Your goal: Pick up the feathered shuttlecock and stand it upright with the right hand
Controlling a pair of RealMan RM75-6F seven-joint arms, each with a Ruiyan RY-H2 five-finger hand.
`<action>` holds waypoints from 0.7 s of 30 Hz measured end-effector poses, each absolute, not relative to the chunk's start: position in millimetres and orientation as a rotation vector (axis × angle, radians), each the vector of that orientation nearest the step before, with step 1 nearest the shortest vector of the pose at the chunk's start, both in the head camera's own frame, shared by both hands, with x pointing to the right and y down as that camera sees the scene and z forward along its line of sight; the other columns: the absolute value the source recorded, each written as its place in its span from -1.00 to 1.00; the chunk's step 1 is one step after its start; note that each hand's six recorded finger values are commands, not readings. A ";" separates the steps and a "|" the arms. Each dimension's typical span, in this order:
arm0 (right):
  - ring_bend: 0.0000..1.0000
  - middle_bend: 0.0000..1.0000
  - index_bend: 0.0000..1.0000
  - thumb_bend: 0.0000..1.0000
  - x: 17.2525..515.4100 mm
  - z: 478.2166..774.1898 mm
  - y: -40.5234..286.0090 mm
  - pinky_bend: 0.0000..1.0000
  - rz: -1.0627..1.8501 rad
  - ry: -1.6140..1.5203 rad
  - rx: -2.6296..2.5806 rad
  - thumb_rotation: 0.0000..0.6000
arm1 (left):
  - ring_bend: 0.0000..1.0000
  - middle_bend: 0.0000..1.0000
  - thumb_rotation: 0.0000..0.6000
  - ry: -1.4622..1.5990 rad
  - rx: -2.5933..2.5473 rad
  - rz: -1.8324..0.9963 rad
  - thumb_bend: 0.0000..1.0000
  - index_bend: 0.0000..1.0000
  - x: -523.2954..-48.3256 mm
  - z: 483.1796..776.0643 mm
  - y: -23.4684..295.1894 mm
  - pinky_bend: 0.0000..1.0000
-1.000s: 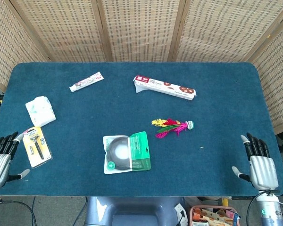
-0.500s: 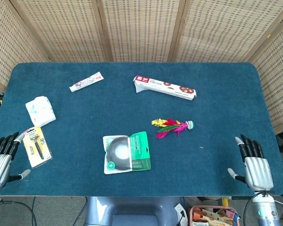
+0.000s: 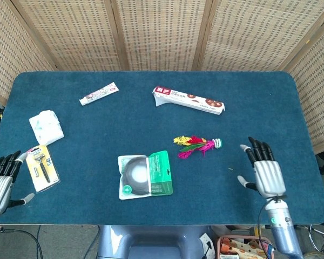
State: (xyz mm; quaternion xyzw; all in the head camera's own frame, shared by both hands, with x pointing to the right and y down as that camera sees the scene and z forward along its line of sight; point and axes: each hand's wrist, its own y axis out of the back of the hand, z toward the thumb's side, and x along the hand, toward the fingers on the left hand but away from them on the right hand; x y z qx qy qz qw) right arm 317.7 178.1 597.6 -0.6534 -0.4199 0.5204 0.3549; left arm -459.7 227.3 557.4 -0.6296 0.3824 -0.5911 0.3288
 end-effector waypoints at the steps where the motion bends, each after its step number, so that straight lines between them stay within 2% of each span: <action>1: -1.00 -1.00 -0.61 -0.66 309.7 601.2 173.8 -1.00 1.337 -1.082 -1.698 1.00 | -1.00 -1.00 1.00 1.004 -1.648 -1.547 -1.00 -1.00 -460.3 557.3 227.0 -1.00; 14: -1.00 -1.00 -0.45 -0.65 211.5 666.0 145.0 -1.00 1.331 -1.032 -1.845 1.00 | -1.00 -1.00 1.00 1.020 -1.670 -1.571 -1.00 -1.00 -467.5 563.4 224.9 -1.00; 21: -1.00 -1.00 -0.41 -0.62 178.3 687.0 136.5 -1.00 1.331 -1.025 -1.882 1.00 | -1.00 -1.00 1.00 1.023 -1.670 -1.587 -1.00 -1.00 -471.0 566.8 223.8 -1.00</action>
